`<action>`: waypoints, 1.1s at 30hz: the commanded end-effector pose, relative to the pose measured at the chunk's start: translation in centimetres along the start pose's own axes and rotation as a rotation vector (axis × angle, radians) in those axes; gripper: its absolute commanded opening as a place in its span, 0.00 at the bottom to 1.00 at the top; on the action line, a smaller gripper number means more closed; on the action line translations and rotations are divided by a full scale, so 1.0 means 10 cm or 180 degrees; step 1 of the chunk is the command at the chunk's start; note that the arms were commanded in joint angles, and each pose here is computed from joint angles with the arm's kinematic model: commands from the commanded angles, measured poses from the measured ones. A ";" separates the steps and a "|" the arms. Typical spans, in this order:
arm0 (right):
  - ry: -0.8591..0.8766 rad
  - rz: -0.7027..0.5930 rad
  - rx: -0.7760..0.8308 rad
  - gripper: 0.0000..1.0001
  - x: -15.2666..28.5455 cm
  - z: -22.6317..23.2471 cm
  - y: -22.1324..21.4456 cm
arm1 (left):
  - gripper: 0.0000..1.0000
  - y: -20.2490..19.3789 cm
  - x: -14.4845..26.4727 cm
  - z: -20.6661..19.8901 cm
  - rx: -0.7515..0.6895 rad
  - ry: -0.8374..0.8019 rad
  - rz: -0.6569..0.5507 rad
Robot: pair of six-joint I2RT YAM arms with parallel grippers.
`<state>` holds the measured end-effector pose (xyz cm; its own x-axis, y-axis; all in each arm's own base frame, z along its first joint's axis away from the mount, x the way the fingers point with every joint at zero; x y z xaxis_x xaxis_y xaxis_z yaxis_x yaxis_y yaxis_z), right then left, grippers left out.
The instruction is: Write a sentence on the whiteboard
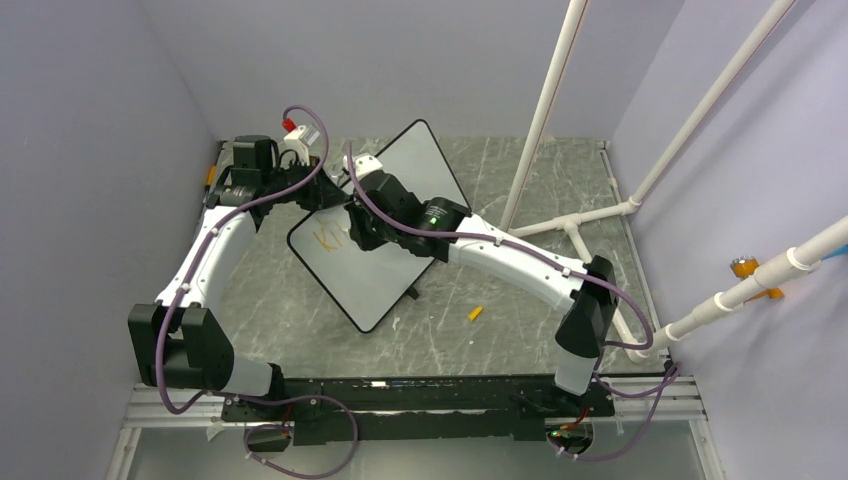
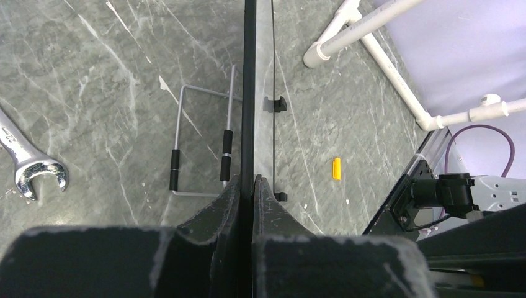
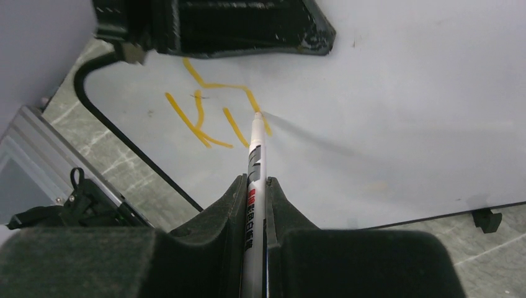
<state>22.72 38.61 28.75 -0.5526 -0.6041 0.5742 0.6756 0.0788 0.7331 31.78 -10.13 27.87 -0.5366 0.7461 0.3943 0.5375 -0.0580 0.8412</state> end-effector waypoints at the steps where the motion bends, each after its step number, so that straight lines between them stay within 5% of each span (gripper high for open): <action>1: 0.0131 -0.0238 0.0013 0.00 0.09 0.13 0.26 | 0.00 0.16 0.09 -0.07 -0.0366 0.0045 -0.0212; 33: -0.0108 -0.0032 -0.0090 0.00 -0.05 -0.16 0.07 | 0.00 0.17 0.10 -0.09 -0.0394 0.0035 -0.0233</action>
<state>24.43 38.15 28.75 -0.5750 -0.5733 0.5837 0.6740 0.0724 0.7351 31.72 -10.00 27.71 -0.5428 0.7392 0.3988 0.5384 -0.0583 0.8407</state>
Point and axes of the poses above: each gripper's point midway between its finger pads, its own x axis back along the fingers, its own z axis along the line the jaws close on, y = z × x, the point moved 7 cm from there along x, back along the fingers, and after that the axes turned 10 degrees about -x, right-handed, at the moved point
